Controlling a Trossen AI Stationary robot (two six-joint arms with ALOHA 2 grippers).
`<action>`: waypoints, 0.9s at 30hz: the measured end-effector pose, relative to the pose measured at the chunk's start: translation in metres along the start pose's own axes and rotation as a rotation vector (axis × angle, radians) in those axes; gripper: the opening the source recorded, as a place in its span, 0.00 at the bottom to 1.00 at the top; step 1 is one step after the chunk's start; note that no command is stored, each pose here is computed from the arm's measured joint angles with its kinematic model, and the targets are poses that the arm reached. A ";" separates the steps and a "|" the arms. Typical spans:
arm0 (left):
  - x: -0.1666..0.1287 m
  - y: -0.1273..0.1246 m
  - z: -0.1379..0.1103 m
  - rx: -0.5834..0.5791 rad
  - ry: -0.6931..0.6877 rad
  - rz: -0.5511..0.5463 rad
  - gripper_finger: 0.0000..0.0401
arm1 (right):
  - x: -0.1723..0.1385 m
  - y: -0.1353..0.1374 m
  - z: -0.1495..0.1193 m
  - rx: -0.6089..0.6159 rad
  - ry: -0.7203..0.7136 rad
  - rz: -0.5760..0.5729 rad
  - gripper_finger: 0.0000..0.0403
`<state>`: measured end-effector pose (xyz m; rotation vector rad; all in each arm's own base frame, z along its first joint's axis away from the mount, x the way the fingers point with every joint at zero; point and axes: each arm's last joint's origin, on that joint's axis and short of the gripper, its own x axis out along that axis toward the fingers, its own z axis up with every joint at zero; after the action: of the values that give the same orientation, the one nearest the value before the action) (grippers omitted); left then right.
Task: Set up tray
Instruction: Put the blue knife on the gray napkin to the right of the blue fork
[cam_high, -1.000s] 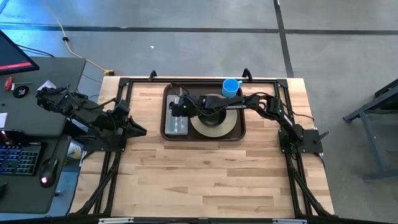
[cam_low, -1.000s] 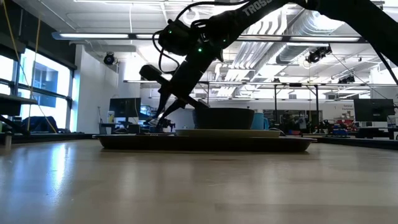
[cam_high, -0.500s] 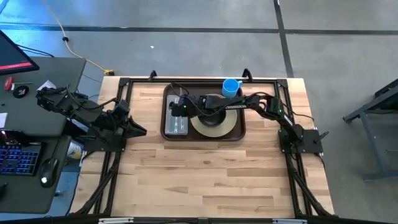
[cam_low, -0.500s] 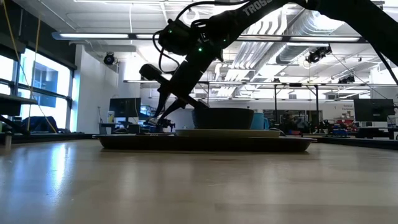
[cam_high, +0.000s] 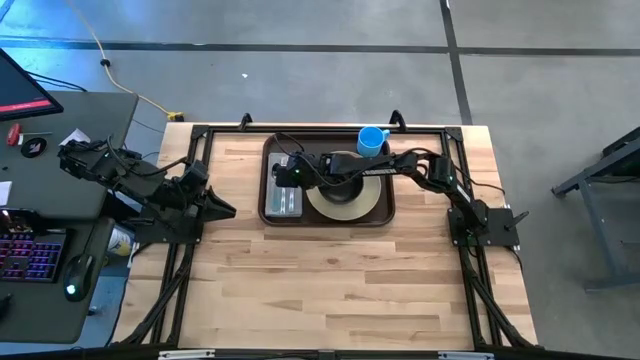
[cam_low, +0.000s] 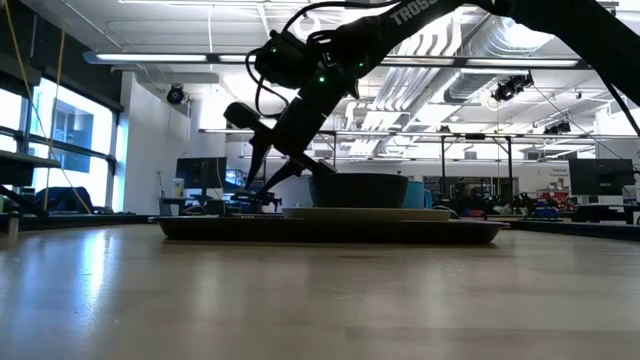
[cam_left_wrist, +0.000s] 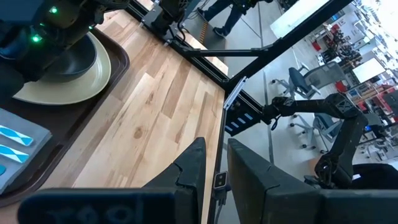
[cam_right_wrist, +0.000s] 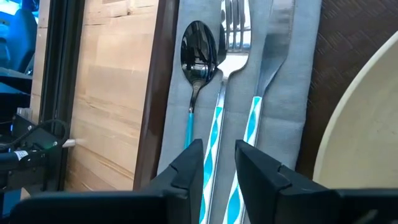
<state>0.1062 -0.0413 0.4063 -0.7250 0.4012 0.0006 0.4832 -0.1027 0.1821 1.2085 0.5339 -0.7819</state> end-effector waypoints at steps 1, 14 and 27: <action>0.000 0.000 0.000 0.000 0.000 0.000 0.25 | 0.000 0.000 0.000 -0.001 0.000 0.000 0.21; 0.000 0.000 0.000 -0.002 0.000 -0.002 0.25 | -0.001 0.004 0.000 -0.040 0.018 0.048 0.25; 0.000 0.000 0.000 -0.005 0.000 -0.004 0.25 | -0.031 0.048 0.008 -0.244 0.045 0.183 0.17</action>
<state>0.1063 -0.0414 0.4065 -0.7309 0.3994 -0.0018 0.5006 -0.0959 0.2366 1.0339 0.5314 -0.5192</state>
